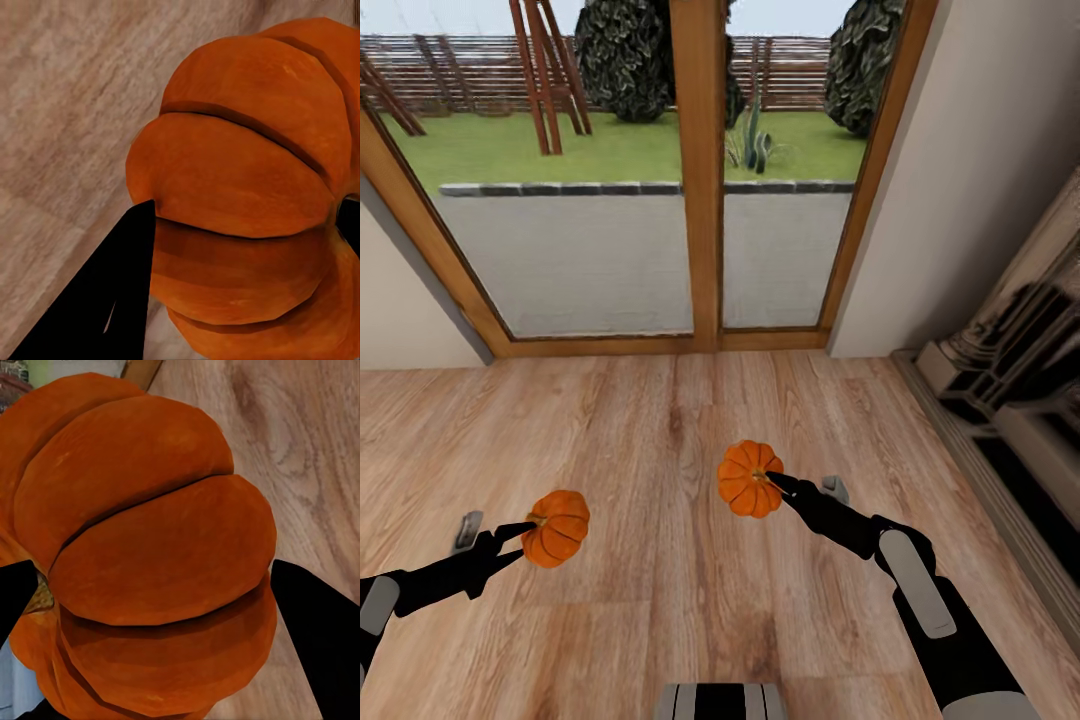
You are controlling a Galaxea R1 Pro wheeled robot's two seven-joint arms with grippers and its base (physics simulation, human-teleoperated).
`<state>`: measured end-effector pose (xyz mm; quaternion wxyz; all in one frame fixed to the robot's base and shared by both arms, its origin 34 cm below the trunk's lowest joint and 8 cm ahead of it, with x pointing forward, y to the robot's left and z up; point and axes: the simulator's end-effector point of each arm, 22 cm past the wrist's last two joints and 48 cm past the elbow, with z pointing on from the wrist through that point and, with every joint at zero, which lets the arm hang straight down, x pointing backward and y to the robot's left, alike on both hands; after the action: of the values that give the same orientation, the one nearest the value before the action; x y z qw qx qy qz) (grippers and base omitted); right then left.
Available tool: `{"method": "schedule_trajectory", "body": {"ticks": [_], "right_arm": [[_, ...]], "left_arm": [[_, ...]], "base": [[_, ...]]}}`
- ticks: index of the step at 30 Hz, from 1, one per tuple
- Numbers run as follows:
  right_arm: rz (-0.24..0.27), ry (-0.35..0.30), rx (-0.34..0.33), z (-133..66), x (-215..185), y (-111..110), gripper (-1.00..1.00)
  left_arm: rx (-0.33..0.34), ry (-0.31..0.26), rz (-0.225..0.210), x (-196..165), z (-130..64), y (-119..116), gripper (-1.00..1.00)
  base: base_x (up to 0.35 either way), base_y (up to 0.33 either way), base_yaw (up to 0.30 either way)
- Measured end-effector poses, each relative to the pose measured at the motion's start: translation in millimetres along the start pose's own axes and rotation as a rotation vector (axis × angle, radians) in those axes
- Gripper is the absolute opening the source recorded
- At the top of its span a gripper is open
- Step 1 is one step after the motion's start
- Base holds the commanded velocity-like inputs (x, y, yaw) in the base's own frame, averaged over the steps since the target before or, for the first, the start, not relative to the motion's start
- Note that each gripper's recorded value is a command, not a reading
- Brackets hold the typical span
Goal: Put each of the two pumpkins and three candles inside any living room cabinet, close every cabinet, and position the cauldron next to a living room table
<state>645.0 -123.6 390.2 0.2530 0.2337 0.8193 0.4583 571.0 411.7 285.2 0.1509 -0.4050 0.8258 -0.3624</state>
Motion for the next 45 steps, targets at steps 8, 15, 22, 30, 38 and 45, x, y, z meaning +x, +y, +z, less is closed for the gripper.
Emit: {"method": "schedule_trajectory", "body": {"ticks": [8,15,22,30,38,45], "right_arm": [[-0.022,-0.017,-0.022,-6.7,-7,18,-1.0],[-0.04,-0.03,-0.041,-13.0,-12,33,-1.0],[-0.058,-0.043,-0.059,-19.5,-17,48,-1.0],[-0.079,-0.059,-0.079,-27.4,-22,66,-1.0],[-0.101,-0.076,-0.099,-35.8,-27,83,-1.0],[-0.114,-0.085,-0.106,-40.2,-30,92,-1.0]], "left_arm": [[0.025,-0.013,0.016,-3,-8.1,-16,-1.0],[0.048,-0.026,0.028,-6,-15.6,-30,-1.0],[0.07,-0.038,0.042,-9,-23.4,-43,-1.0],[0.096,-0.05,0.057,-11,-32.2,-59,-1.0],[0.121,-0.064,0.073,-14,-42.2,-74,-1.0],[0.13,-0.07,0.081,-14,-46.7,-81,-1.0]], "base": [[0.0,0.0,0.0],[0.0,0.0,0.0],[0.0,0.0,0.0],[0.0,0.0,0.0],[0.0,0.0,0.0],[0.0,0.0,0.0]]}}
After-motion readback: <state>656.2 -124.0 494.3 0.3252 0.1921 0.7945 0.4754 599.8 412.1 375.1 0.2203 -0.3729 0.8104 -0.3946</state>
